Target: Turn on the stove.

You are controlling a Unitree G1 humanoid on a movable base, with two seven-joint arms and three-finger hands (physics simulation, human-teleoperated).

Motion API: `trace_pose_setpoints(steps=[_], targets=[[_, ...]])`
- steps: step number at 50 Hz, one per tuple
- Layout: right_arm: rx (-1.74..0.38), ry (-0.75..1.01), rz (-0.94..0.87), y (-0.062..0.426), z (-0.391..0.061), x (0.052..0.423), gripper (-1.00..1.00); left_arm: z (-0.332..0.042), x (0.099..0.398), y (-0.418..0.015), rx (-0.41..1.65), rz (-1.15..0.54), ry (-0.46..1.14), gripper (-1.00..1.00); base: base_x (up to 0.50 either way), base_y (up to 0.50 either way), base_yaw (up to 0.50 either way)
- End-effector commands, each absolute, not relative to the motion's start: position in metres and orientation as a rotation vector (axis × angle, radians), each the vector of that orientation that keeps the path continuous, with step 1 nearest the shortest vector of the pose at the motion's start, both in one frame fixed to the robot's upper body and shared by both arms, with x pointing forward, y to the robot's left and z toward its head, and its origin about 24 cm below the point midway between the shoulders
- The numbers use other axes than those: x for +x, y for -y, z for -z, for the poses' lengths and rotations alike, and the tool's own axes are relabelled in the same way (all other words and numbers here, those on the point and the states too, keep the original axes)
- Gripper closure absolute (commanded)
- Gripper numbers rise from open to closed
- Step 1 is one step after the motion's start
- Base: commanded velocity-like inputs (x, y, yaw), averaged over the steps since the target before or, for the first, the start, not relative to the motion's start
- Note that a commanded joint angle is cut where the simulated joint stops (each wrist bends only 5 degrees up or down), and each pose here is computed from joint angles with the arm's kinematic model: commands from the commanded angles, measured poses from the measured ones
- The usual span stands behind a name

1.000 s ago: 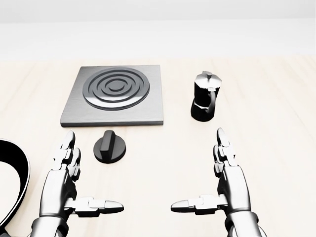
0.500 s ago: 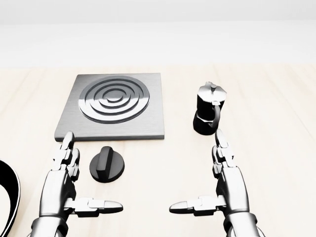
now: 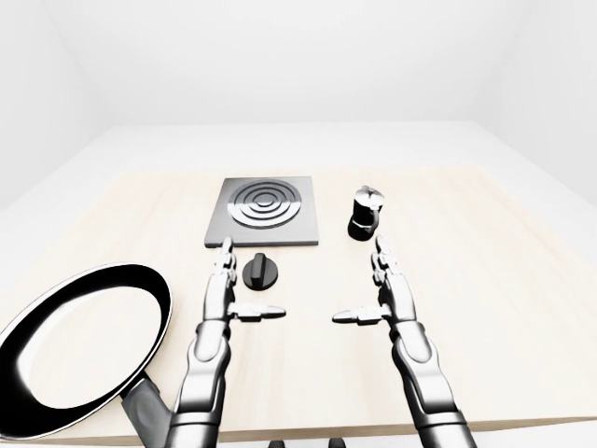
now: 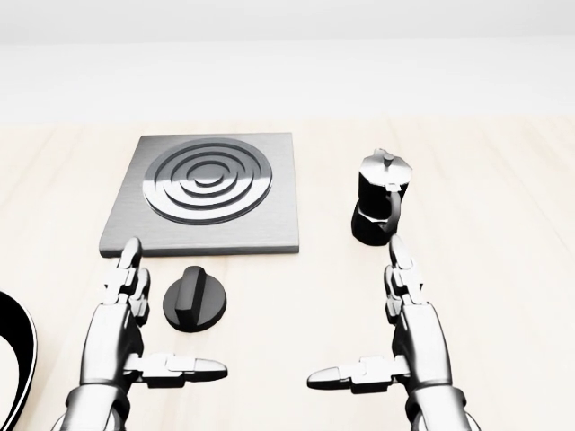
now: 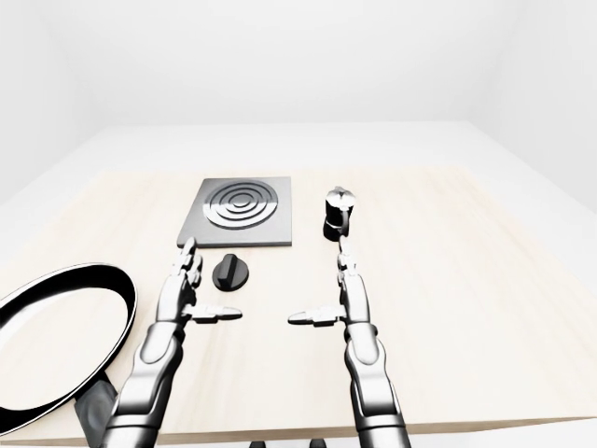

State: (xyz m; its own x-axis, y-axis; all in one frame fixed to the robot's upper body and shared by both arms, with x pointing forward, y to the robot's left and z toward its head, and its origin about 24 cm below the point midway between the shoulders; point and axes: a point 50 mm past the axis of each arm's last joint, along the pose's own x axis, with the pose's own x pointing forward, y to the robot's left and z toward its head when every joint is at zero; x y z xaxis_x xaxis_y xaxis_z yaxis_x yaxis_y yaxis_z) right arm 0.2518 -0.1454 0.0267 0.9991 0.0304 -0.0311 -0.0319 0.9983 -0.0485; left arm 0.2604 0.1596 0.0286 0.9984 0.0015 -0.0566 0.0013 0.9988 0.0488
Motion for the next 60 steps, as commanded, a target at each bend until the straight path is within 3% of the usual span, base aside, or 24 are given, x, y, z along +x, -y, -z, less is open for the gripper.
trace_pose_setpoints(steps=[1, 30, 60], targets=[[-0.053, -0.029, -0.033, 0.145, -0.028, 0.252, -1.00, -0.024, 0.271, -0.158, 0.071, 0.005, -0.072, -1.00, 0.00, 0.00, 0.00], [-0.052, -0.036, -0.040, 0.143, -0.024, 0.251, -1.00, 0.021, 0.283, -0.156, 0.081, 0.013, -0.259, -1.00, 0.00, 0.00, 0.00], [-0.052, -0.043, -0.044, 0.142, -0.022, 0.251, -1.00, 0.008, 0.273, -0.139, 0.067, 0.068, -0.180, -1.00, 0.00, 0.00, 0.00]])
